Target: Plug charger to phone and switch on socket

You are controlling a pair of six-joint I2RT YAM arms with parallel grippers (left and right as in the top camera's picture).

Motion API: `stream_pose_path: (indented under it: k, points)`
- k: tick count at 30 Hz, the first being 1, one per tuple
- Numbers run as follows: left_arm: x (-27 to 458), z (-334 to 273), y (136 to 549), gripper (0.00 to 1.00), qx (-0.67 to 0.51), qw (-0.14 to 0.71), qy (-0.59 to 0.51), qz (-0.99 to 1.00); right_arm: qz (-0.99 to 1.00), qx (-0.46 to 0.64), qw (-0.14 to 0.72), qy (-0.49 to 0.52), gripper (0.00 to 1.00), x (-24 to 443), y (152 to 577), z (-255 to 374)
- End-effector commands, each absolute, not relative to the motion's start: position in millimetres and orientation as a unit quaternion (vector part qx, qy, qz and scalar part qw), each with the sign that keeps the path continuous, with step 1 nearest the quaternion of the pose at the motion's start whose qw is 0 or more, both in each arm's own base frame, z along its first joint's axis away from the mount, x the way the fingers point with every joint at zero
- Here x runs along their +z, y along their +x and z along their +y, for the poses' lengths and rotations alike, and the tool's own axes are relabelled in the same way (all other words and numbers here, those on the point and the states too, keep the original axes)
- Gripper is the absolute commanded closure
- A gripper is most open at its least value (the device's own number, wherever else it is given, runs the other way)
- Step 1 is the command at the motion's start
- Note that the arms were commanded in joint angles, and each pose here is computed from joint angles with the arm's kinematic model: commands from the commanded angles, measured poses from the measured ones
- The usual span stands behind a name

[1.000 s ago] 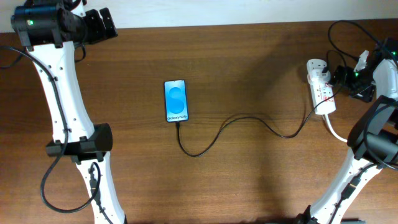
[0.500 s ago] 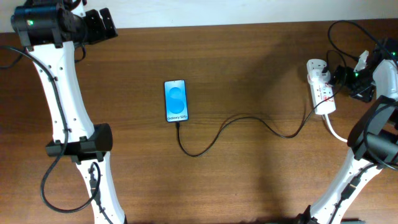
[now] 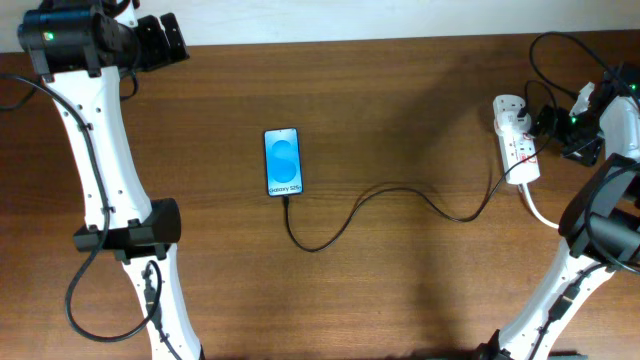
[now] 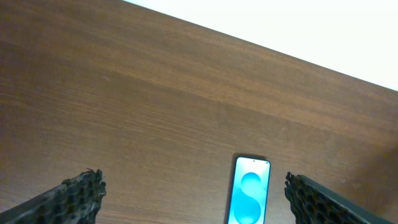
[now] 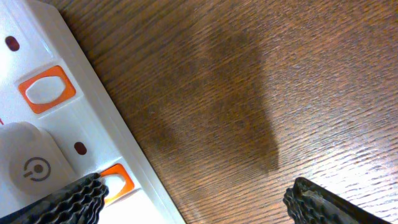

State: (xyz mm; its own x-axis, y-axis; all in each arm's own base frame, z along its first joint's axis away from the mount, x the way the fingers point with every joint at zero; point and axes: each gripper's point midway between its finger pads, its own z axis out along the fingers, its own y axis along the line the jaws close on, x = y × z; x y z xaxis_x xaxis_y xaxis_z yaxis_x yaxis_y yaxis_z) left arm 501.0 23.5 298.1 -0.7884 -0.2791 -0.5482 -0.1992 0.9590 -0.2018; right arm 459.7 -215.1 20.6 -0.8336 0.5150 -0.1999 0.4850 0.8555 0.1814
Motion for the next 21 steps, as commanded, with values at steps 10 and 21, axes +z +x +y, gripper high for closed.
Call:
stream_pose_path:
  k: [10,21]
  points:
    - [300.6,25.5,500.0,0.01,-0.064,0.302,-0.131,0.942,0.951,0.219,0.080,0.205,0.01,-4.7,467.5,-106.7]
    - [300.6,25.5,500.0,0.01,-0.064,0.302,-0.131,0.942,0.946,0.134,0.103,0.277,0.02,0.7,469.8,-167.0]
